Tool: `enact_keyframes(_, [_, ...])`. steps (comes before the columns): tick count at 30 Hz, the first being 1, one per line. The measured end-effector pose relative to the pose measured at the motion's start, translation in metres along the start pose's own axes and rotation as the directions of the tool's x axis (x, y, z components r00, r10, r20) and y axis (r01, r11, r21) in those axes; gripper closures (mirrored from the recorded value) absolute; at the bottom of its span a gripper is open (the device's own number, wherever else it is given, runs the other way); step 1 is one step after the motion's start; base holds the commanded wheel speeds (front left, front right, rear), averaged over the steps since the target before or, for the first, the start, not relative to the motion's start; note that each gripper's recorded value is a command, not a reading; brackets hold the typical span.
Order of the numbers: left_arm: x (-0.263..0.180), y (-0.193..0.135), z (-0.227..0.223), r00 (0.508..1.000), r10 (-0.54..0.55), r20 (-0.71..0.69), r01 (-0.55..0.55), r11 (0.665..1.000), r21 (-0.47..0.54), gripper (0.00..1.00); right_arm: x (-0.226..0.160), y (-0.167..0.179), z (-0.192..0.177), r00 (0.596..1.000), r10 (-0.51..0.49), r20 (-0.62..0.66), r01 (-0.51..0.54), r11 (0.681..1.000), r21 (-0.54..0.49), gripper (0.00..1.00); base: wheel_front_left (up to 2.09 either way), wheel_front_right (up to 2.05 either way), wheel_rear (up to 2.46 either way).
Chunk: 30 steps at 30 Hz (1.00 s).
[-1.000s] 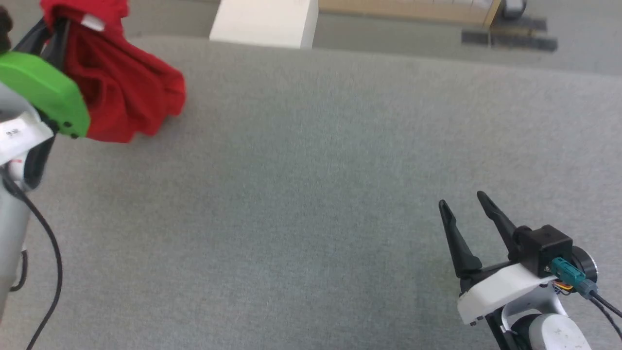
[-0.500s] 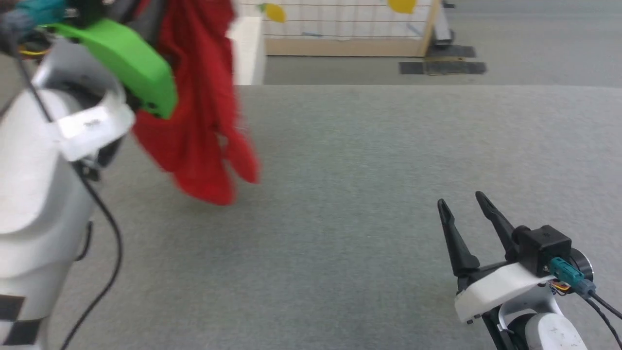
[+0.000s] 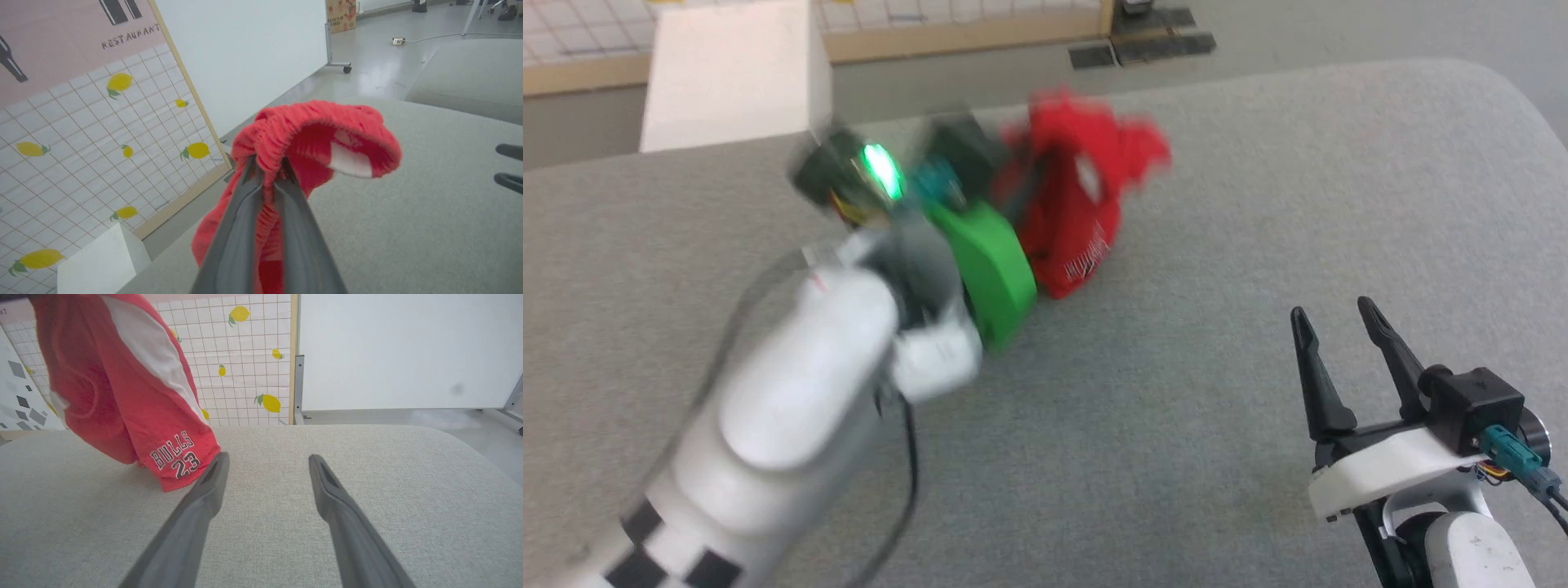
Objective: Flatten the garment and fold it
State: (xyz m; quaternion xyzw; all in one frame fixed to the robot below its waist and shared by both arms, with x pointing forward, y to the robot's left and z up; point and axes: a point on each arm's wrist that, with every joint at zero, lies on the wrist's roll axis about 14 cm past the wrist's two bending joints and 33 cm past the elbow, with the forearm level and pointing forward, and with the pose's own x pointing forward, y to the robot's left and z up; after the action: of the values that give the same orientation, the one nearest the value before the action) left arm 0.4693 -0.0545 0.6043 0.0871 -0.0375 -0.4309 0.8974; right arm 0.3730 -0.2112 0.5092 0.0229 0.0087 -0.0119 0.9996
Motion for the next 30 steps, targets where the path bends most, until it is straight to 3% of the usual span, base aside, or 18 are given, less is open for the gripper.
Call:
enact_keyframes(4, [-0.011, -0.050, -0.093, 0.964, -0.145, -0.225, 0.135, 0.989, -0.059, 1.00, -0.001, -0.008, -0.009, 0.999, -0.027, -0.022, 0.027, 1.000, -0.007, 0.00, 0.00, 0.00, 0.00])
enact_keyframes(7, [-0.028, -0.074, -0.139, 0.917, -0.217, -0.336, 0.191, 0.976, -0.109, 1.00, -0.002, -0.013, -0.016, 0.998, -0.044, -0.039, 0.044, 0.999, -0.008, 0.00, 0.00, 0.00, 0.00])
enact_keyframes(9, [-0.038, -0.084, -0.157, 0.891, -0.249, -0.379, 0.212, 0.968, -0.139, 0.00, -0.002, -0.017, -0.021, 0.997, -0.055, -0.052, 0.054, 0.999, -0.007, 0.00, 0.00, 0.00, 0.00])
enact_keyframes(16, [-0.046, -0.073, -0.155, 0.905, -0.206, -0.373, 0.158, 0.975, -0.155, 0.00, 0.002, -0.008, -0.027, 0.997, -0.029, -0.069, 0.029, 1.000, 0.006, 0.00, 0.00, 0.00, 0.00])
enact_keyframes(25, [-0.064, -0.035, -0.104, 0.963, -0.029, -0.267, -0.001, 0.994, -0.110, 0.00, 0.006, 0.013, -0.011, 0.999, 0.037, -0.030, -0.036, 0.999, 0.021, 0.00, 0.00, 0.00, 0.00])
enact_keyframes(29, [-0.086, -0.003, -0.084, 0.968, 0.115, -0.223, -0.140, 0.985, -0.100, 0.00, 0.009, 0.027, -0.001, 0.997, 0.080, -0.008, -0.080, 0.996, 0.026, 0.00, 0.00, 0.00, 0.00])
enact_keyframes(30, [-0.109, 0.032, -0.066, 0.946, 0.277, -0.167, -0.295, 0.951, -0.093, 0.00, 0.009, 0.037, 0.006, 0.994, 0.111, 0.011, -0.111, 0.993, 0.027, 0.00, 0.00, 0.00, 0.00])
